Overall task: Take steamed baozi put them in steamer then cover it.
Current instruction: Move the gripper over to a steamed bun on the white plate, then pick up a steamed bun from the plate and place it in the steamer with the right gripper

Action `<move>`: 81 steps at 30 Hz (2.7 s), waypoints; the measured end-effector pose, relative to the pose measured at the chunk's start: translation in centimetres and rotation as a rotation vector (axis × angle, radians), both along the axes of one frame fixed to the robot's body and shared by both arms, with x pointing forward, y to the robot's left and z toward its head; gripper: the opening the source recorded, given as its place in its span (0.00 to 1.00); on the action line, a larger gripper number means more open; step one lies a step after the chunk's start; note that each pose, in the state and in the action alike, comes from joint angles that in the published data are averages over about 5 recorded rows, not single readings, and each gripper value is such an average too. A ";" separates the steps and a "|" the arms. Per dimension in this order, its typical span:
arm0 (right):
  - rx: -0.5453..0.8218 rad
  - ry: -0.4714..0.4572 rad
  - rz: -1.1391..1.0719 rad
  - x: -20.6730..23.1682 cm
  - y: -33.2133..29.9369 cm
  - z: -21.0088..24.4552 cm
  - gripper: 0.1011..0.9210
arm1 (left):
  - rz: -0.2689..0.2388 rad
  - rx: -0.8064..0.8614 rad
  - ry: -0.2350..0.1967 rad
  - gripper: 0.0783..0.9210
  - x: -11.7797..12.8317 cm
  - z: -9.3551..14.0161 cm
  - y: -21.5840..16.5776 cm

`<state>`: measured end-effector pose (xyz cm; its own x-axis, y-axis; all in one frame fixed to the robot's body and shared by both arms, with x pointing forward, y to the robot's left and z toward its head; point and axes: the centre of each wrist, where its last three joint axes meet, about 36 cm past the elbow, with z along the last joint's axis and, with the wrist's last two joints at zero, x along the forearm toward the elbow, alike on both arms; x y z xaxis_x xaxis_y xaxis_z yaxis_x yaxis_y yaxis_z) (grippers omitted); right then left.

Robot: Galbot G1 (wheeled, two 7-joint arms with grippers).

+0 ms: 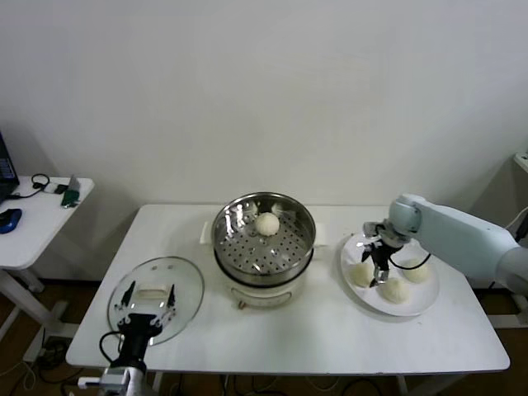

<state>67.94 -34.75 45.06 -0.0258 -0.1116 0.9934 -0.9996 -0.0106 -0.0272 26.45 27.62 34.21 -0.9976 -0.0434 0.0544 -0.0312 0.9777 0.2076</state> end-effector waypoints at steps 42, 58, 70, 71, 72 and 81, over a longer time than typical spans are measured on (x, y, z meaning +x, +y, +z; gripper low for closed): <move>0.231 -0.181 -0.039 4.0 7.6 23.6 0.71 | -0.054 -0.015 -0.034 0.88 0.4 1.2 -1.6; 0.261 -0.155 0.089 2.7 22.2 24.6 0.71 | -0.078 -0.013 -0.045 0.88 -0.5 1.8 -2.0; 0.214 -0.104 0.149 2.7 29.2 18.6 0.71 | -0.073 -0.001 -0.052 0.88 -0.3 2.0 -1.5; 0.211 -0.100 0.153 2.7 29.6 18.1 0.71 | -0.072 0.000 -0.051 0.88 -0.4 1.9 -1.4; 0.208 -0.096 0.156 2.7 30.0 17.6 0.71 | -0.072 0.001 -0.050 0.88 -0.4 1.9 -1.4; 0.188 -0.069 0.170 2.5 31.7 14.1 0.71 | -0.070 0.000 -0.044 0.88 -0.4 1.5 -1.1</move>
<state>70.43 -3.08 59.17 -0.0579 -0.3028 0.9513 -0.9796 -0.1665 -0.1126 26.10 26.57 35.72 -0.9996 0.0261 0.0104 0.0277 0.9779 0.2074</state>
